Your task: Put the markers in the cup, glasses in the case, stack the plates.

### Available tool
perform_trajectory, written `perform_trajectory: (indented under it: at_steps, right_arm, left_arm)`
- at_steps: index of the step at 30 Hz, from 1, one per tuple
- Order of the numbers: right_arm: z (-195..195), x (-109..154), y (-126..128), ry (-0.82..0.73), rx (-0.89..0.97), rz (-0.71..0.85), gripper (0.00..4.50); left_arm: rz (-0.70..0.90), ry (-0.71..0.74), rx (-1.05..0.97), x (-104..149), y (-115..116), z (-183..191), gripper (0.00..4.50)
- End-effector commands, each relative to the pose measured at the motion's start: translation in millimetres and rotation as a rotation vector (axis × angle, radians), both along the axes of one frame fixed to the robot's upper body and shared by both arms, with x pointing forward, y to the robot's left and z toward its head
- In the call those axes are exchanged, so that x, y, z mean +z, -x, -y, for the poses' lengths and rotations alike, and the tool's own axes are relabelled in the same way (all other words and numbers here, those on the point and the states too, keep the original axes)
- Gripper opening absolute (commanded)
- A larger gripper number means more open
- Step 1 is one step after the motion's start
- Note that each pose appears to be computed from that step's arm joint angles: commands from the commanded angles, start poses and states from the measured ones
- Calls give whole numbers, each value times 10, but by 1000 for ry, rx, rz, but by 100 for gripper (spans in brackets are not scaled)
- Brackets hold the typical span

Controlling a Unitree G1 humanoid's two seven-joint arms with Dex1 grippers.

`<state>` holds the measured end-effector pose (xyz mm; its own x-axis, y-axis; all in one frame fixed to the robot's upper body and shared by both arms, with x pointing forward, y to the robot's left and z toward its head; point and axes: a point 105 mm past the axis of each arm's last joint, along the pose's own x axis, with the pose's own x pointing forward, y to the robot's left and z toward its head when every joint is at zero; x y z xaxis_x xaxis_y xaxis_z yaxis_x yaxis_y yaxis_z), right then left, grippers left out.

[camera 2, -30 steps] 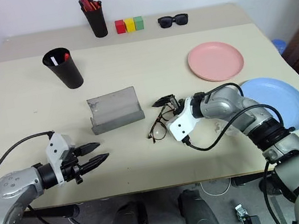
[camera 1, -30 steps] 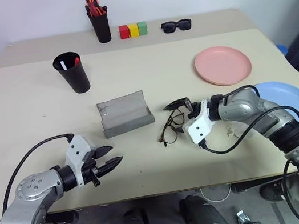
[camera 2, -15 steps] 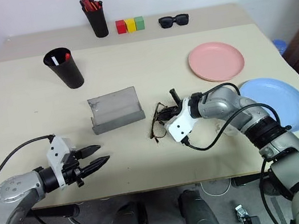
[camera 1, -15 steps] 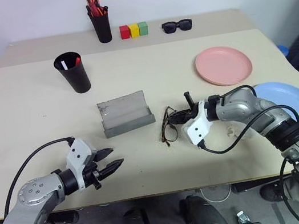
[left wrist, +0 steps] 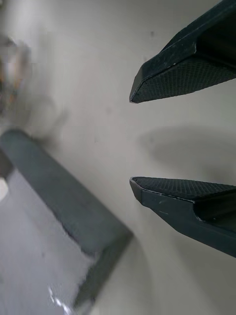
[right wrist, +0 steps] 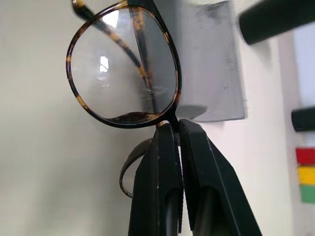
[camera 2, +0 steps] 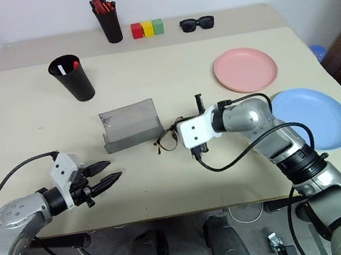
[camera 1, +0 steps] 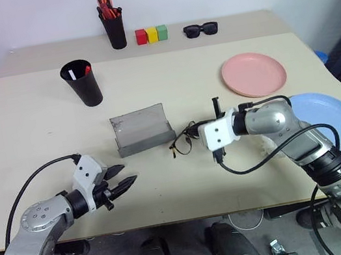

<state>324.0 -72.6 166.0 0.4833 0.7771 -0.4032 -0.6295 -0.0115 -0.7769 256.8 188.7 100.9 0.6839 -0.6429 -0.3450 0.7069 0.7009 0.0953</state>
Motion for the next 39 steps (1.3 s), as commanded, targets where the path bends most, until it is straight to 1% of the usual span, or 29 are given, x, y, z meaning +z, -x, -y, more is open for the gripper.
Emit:
perform_trajectory:
  at_steps: [1, 3, 5, 7, 9, 12, 16, 21, 26, 30, 33, 34, 36, 38, 39]
  right_arm:
    - [-239, 420, 46, -121, -12, 8, 7]
    - [-436, 512, 61, -175, -14, -18, 7]
    - [-528, 552, 75, -199, -15, -36, 7]
    - [-786, 568, 7, -271, -50, -81, 7]
    - [-984, 520, -73, -304, -100, -126, 7]
    - [-1091, 392, -170, -298, -165, -165, 7]
    - [-1107, 217, -287, -274, -263, -197, 7]
    - [-1011, 119, -351, -227, -314, -177, 7]
    - [-945, 81, -368, -171, -320, -127, 7]
    - [-946, 35, -354, -159, -320, -148, 7]
    - [-966, 5, -331, -178, -311, -188, 7]
    - [-971, 7, -328, -187, -310, -195, 32]
    - [-980, 38, -327, -209, -308, -195, 100]
    - [-991, 91, -326, -235, -306, -192, 188]
    - [-996, 114, -325, -245, -304, -192, 240]
  left_arm:
    - [64, -16, 62, 68, -47, -159, 242]
    - [62, -27, 76, 37, -32, -220, 242]
    - [61, -33, 79, 21, -29, -241, 242]
    - [56, -43, 73, 1, 21, -275, 242]
    - [56, -45, 69, 12, 63, -294, 242]
    - [68, -23, 68, 67, 104, -292, 242]
    - [72, -11, 72, 97, 165, -278, 242]
    - [68, -12, 91, 87, 194, -285, 242]
    - [68, -13, 93, 91, 187, -274, 242]
    - [71, -12, 88, 104, 156, -265, 242]
    - [71, -11, 85, 106, 140, -254, 242]
    - [71, -10, 85, 108, 138, -252, 242]
    - [71, -9, 84, 108, 137, -245, 242]
    - [69, -8, 84, 106, 140, -241, 242]
    - [68, -8, 85, 104, 141, -240, 242]
